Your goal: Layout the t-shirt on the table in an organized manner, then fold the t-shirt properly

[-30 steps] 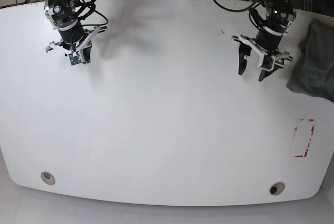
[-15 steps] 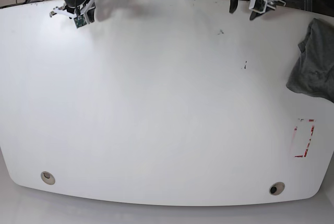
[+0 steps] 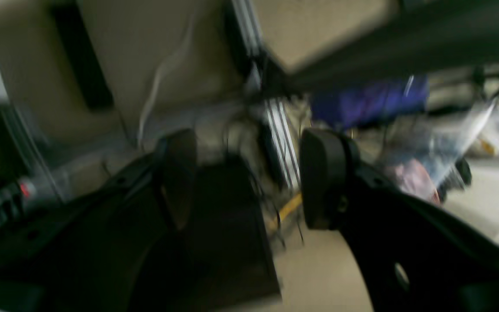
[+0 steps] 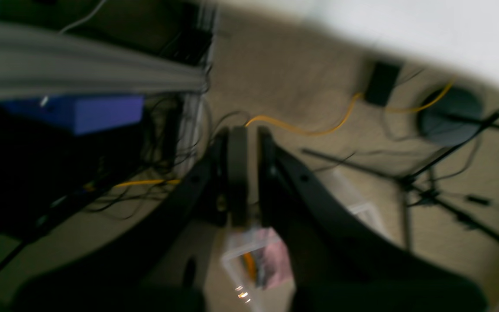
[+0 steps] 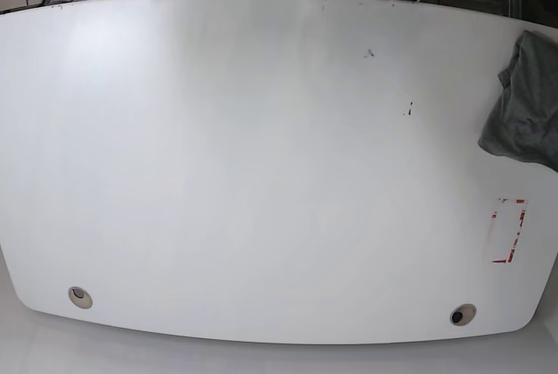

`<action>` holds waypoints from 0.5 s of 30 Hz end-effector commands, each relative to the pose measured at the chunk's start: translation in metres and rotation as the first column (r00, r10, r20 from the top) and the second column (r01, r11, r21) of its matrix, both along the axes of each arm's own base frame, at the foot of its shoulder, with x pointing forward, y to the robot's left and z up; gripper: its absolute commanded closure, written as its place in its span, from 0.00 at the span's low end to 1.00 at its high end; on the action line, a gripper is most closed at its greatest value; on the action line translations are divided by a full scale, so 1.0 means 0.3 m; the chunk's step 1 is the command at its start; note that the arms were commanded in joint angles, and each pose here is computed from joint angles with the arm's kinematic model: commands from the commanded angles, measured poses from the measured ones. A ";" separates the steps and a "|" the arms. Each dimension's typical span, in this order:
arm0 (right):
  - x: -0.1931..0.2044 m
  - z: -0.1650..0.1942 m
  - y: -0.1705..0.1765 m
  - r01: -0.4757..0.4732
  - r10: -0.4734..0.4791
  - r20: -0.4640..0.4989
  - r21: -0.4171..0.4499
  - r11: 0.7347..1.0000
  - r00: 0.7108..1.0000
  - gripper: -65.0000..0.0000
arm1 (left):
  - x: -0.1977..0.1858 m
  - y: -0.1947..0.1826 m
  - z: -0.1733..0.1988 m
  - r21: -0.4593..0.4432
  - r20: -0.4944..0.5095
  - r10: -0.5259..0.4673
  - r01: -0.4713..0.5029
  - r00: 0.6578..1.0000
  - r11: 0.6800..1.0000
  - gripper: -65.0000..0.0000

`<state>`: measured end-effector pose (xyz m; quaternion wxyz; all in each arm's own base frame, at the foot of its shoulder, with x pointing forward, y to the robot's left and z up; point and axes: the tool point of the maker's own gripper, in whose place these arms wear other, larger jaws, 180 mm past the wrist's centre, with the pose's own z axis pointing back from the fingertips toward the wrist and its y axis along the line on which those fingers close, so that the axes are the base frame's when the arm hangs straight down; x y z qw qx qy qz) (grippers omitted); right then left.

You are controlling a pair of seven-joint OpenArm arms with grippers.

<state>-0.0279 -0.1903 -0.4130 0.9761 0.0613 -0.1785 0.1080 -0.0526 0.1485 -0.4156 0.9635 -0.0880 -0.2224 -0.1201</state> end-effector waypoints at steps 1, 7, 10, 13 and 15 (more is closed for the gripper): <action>-0.074 0.005 -0.004 0.013 -0.012 -0.046 0.011 1.000 0.999 0.95 | -0.098 0.023 -0.040 0.007 -0.078 0.012 -0.012 0.997 1.000 0.46; -0.216 -0.069 0.020 0.049 -0.039 -0.172 0.055 0.997 0.984 0.95 | -0.195 0.016 -0.196 -0.006 -0.188 0.032 -0.033 0.982 0.999 0.46; -0.247 -0.118 0.033 0.024 -0.005 -0.215 0.089 0.996 0.977 0.95 | -0.224 0.008 -0.282 -0.011 -0.238 0.036 -0.039 0.971 0.999 0.46; -0.273 -0.188 0.068 0.018 0.019 -0.260 0.137 0.990 0.965 0.95 | -0.213 0.027 -0.363 0.003 -0.262 0.059 -0.061 0.963 0.998 0.49; -0.287 -0.236 0.063 0.027 0.017 -0.290 0.148 0.989 0.957 0.95 | -0.225 0.043 -0.417 0.015 -0.294 0.074 -0.073 0.953 0.997 0.51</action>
